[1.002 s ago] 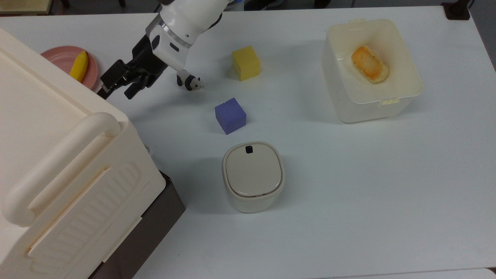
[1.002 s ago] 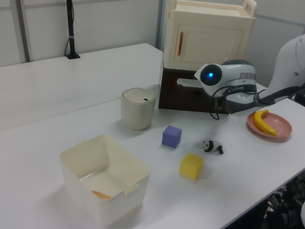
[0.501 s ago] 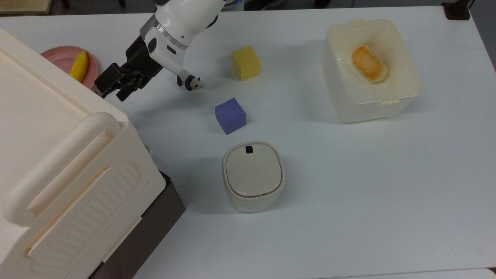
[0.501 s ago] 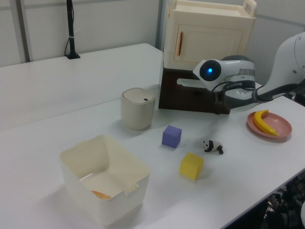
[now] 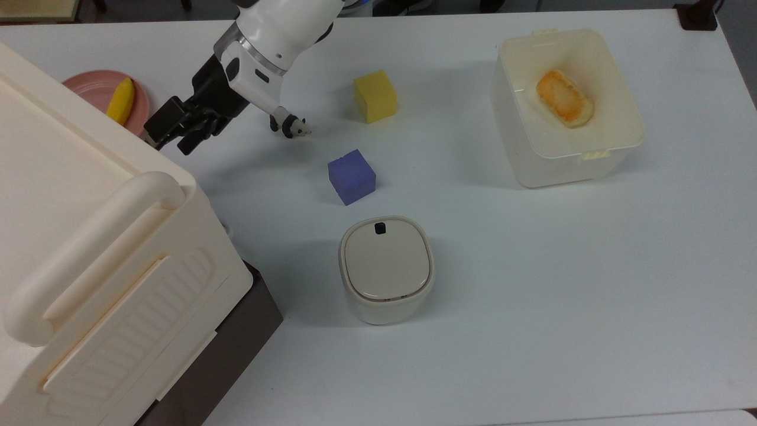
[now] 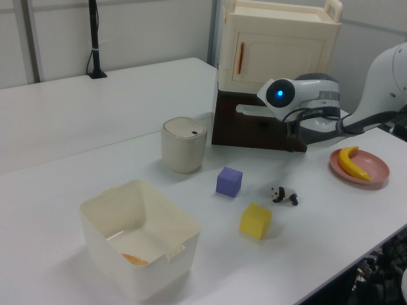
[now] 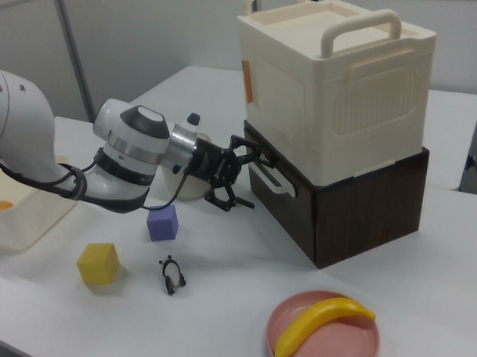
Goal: Slide the drawer open
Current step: 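Move the gripper into the white handle and close on it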
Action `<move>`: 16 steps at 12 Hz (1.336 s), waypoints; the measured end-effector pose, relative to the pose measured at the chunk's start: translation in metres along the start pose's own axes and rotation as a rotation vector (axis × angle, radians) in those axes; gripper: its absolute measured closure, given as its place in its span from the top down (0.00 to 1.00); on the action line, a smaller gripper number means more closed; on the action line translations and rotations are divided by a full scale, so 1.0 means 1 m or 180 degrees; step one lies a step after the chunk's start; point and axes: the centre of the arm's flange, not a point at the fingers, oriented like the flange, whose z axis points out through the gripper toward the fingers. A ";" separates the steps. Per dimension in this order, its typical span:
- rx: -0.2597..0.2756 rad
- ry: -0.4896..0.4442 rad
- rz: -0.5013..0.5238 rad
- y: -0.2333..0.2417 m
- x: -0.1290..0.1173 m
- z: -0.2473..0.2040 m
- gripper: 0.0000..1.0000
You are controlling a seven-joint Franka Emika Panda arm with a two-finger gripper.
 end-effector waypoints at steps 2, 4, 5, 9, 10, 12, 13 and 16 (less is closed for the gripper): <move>-0.0041 0.0183 0.0040 0.010 0.010 -0.002 1.00; -0.0013 0.0367 0.0077 0.013 0.024 0.004 1.00; 0.0003 0.0384 0.0079 0.013 0.029 0.010 1.00; 0.0038 0.0395 0.0069 0.009 0.036 0.018 0.94; 0.0038 0.0398 0.0068 0.009 0.037 0.018 0.89; 0.0036 0.0405 0.0066 0.009 0.038 0.017 0.89; 0.0035 0.0412 0.0064 0.009 0.039 0.016 0.89; 0.0029 0.0438 0.0061 0.008 0.043 0.012 0.89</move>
